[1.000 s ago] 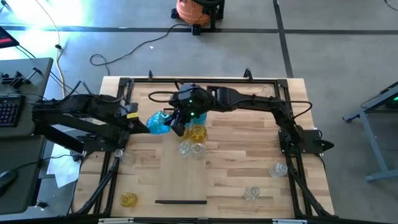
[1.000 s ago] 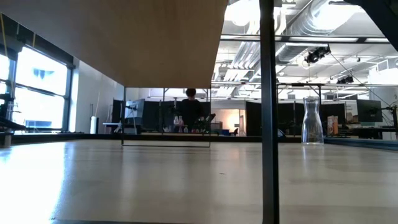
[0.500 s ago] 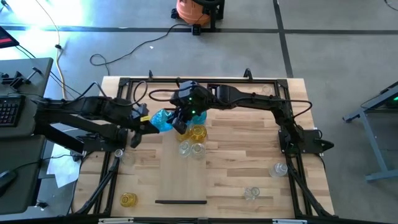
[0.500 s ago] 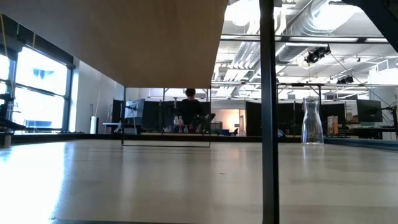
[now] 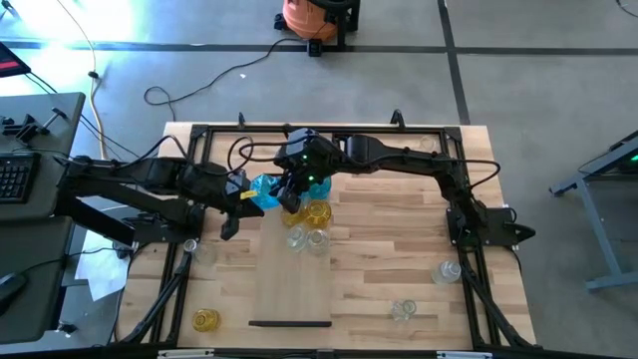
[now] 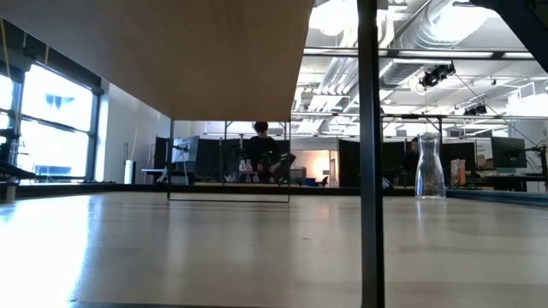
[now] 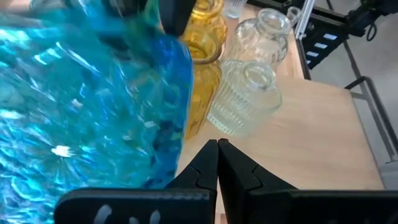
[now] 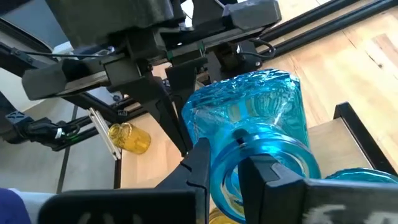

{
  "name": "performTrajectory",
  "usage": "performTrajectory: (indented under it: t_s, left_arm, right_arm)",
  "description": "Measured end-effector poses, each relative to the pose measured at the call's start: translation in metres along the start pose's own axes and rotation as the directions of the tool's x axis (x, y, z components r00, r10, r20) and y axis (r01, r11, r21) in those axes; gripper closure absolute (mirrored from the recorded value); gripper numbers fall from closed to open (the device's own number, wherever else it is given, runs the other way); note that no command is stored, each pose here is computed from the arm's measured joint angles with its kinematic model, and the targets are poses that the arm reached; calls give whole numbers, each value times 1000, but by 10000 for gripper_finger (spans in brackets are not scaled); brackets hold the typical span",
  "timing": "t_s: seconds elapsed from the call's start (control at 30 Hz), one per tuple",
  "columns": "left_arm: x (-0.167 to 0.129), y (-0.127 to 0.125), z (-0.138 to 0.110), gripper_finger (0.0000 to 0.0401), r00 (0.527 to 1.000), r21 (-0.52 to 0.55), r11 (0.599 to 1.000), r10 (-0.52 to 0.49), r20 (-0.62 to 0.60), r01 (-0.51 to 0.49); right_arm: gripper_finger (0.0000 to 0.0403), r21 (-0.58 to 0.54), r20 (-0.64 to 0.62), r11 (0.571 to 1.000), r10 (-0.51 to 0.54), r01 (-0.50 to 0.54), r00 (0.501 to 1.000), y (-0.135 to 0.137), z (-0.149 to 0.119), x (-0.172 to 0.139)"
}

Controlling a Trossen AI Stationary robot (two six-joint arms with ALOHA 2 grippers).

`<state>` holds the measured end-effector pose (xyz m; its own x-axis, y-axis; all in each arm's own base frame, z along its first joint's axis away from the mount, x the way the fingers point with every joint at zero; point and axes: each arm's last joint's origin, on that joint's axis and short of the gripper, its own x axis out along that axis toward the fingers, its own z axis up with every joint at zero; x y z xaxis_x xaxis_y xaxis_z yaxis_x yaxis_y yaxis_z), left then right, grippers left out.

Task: Sort vases onto shelf
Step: Put the blue vase on the shelf to align with the other blue vases

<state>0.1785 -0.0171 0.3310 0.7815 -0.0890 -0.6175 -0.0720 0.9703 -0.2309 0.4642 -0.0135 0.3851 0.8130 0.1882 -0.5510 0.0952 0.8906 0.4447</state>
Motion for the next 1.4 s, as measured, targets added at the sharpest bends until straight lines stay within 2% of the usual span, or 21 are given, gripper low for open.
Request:
performTrajectory:
  t_s: [0.23,0.37,0.63,0.83,1.13,1.4]
  left_arm:
    - [2,0,0,401,1000,0,1000,5,-9,-5]
    - [1,0,0,401,1000,0,1000,1,-9,-1]
    - [-29,3,-12,401,1000,-28,1000,4,17,-3]
    - [-46,7,-20,401,998,-38,998,55,43,-54]
    - [-35,9,-20,401,993,-14,993,120,-14,-120]
    - [-29,10,-17,401,983,12,983,184,-13,-184]
  right_arm:
    - [367,9,-2,1000,-7,7,1000,0,0,0]
    - [374,10,-12,1000,-11,11,1000,0,-2,0]
    - [373,9,-50,1000,-14,14,999,0,-5,0]
    - [374,9,-50,1000,-22,23,999,-1,-5,0]
    - [374,9,-44,1000,-16,16,999,-1,-5,0]
    - [375,15,-40,1000,-20,21,999,-6,-2,-1]
